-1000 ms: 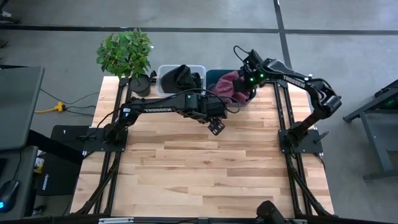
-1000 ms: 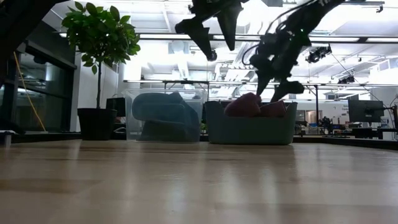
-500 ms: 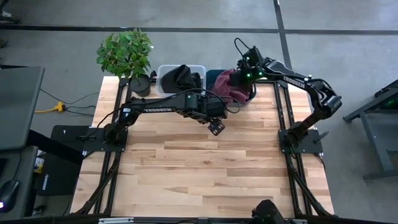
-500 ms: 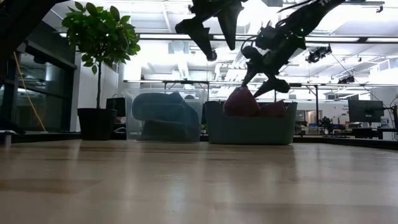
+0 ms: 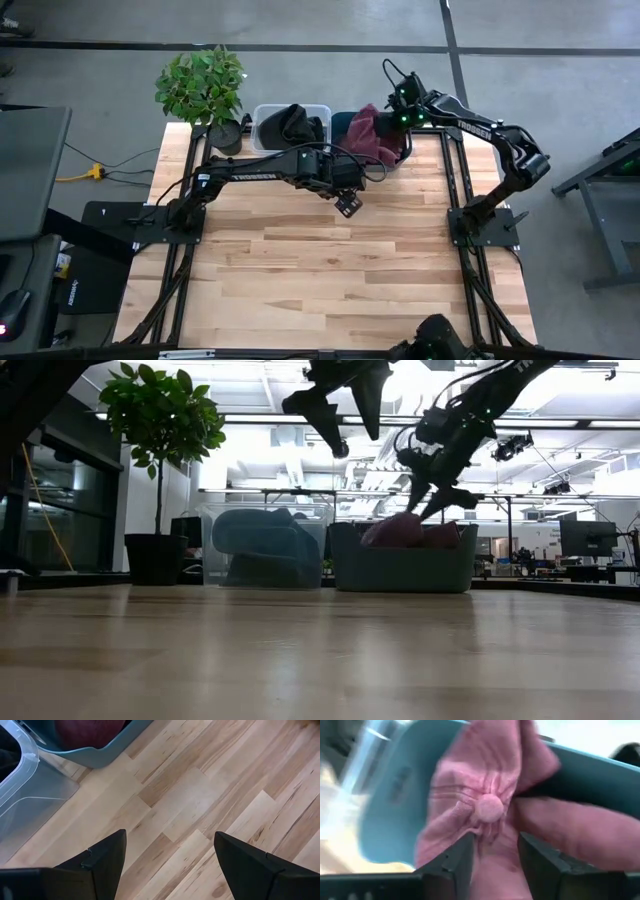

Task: Pick & Place hat
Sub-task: Put the red cap into the blue bin

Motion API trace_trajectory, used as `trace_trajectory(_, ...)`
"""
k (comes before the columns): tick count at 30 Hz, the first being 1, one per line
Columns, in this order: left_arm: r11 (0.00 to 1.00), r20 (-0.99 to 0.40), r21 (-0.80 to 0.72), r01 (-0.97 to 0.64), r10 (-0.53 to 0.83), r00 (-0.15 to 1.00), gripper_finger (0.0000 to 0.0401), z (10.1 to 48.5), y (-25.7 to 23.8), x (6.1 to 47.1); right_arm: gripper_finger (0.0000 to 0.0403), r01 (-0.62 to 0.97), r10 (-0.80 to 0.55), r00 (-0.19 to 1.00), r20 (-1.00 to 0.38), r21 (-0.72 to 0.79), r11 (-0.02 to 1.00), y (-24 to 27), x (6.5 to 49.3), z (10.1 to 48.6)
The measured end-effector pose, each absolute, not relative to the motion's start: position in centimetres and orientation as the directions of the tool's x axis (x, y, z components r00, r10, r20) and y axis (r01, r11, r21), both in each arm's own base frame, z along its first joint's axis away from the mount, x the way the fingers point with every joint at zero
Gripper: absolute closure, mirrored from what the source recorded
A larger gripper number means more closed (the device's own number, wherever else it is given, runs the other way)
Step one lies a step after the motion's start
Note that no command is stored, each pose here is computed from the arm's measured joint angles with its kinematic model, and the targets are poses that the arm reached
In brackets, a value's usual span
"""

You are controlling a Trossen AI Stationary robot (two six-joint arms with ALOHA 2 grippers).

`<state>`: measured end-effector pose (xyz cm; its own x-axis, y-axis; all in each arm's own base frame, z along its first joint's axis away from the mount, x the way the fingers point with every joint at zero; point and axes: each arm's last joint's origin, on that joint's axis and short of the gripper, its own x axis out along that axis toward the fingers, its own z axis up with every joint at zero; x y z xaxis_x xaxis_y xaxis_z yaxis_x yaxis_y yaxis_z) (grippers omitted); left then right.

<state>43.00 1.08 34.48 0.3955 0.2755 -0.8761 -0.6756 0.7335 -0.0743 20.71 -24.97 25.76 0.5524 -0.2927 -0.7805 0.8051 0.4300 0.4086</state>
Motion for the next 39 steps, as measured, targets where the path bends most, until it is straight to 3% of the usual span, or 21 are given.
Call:
trace_trajectory(10,0.730,-0.877,-0.081,-0.679,0.271,0.396,0.0117,34.5,1.1,43.0,0.0285,0.816,-0.267,0.507,-0.819,0.357,0.455,-24.9,19.4,25.7)
trace_trajectory(18,0.729,-0.880,-0.075,-0.680,0.272,0.389,0.0117,34.4,1.1,42.9,0.0290,0.697,-0.210,0.604,-0.769,0.381,0.608,-22.2,18.5,28.8)
trace_trajectory(21,0.729,-0.884,-0.066,-0.682,0.274,0.379,0.0117,34.4,1.1,42.8,0.0310,0.653,-0.177,0.566,-0.806,0.307,0.692,-20.2,19.0,29.1)
trace_trajectory(27,0.728,-0.885,-0.058,-0.683,0.279,0.372,0.0117,34.4,1.1,42.8,0.0394,0.603,-0.195,0.484,-0.853,0.163,0.781,-16.9,20.7,27.6)
trace_trajectory(33,0.728,-0.885,-0.059,-0.683,0.278,0.373,0.0117,34.4,1.1,42.8,0.0401,0.551,-0.157,0.564,-0.811,0.227,0.803,-15.6,22.0,24.5)
trace_trajectory(39,0.730,-0.887,-0.065,-0.681,0.271,0.374,0.0117,34.4,1.1,42.8,0.0402,0.632,-0.317,0.556,-0.768,0.142,0.762,-15.9,22.2,22.9)
